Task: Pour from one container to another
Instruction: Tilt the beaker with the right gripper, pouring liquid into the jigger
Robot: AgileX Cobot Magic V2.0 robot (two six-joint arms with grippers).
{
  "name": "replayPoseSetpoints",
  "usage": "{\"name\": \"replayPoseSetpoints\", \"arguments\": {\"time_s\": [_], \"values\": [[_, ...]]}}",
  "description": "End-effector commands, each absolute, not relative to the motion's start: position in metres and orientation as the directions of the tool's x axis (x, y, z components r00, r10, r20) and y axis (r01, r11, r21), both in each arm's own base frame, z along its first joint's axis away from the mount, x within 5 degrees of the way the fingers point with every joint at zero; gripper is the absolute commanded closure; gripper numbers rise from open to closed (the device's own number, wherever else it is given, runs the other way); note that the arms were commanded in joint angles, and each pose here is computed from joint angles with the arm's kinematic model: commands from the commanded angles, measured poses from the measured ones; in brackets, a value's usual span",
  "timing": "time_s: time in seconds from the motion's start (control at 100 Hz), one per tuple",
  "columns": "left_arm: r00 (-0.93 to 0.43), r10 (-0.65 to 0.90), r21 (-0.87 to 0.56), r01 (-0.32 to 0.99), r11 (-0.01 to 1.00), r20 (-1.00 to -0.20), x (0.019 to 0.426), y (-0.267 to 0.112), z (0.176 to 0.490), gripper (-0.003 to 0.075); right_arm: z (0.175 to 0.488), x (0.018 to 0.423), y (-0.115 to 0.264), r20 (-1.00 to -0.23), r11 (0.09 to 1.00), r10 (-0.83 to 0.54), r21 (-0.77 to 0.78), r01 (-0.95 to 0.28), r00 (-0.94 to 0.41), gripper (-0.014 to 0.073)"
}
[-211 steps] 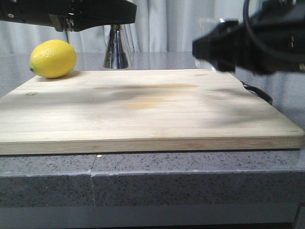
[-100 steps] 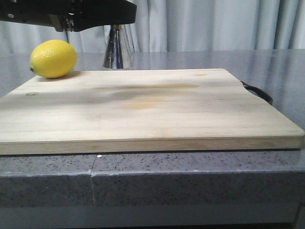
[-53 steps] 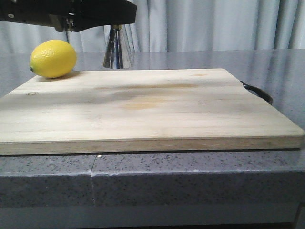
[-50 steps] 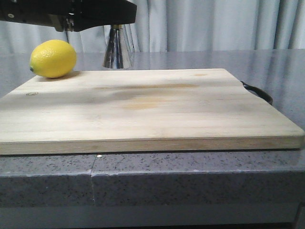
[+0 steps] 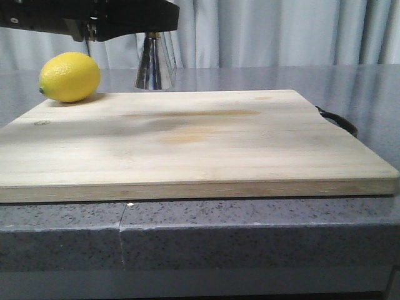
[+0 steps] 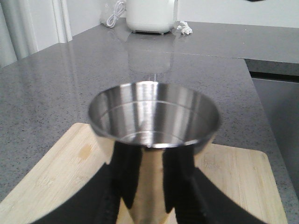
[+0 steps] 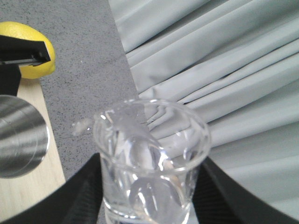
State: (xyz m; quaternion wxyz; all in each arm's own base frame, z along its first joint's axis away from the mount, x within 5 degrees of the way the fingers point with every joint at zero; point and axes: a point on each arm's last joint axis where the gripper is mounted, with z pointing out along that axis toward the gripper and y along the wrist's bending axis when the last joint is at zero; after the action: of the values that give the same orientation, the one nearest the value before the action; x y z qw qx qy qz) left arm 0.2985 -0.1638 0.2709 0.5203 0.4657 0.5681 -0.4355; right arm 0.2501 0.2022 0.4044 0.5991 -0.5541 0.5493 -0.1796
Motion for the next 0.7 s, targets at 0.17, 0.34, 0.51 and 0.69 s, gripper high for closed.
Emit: {"name": "replayPoseSetpoints", "arguments": {"time_s": [0.17,0.34,0.51,0.69], "values": [[0.024,-0.071,0.015,0.992,0.127,-0.997,0.2900,-0.1671,0.3020,0.0535,0.4337,0.2410,0.2014,-0.421,0.319,-0.784,-0.903,-0.287,0.456,0.0298],[0.024,-0.071,0.015,0.992,0.127,-0.997,0.2900,-0.1671,0.3020,0.0535,0.4339,0.2411,0.2012,-0.411,0.311,-0.788,-0.909,-0.279,0.459,0.0298],[0.024,-0.071,0.015,0.992,0.127,-0.997,0.2900,-0.1671,0.3020,0.0535,0.4344,0.2413,0.2010,-0.387,0.293,-0.796,-0.919,-0.262,0.466,0.0298],[0.024,-0.071,0.015,0.992,0.127,-0.997,0.2900,-0.1671,0.3020,0.0535,0.4348,0.2414,0.2008,-0.366,0.278,-0.803,-0.928,-0.248,0.471,0.0298]]}}
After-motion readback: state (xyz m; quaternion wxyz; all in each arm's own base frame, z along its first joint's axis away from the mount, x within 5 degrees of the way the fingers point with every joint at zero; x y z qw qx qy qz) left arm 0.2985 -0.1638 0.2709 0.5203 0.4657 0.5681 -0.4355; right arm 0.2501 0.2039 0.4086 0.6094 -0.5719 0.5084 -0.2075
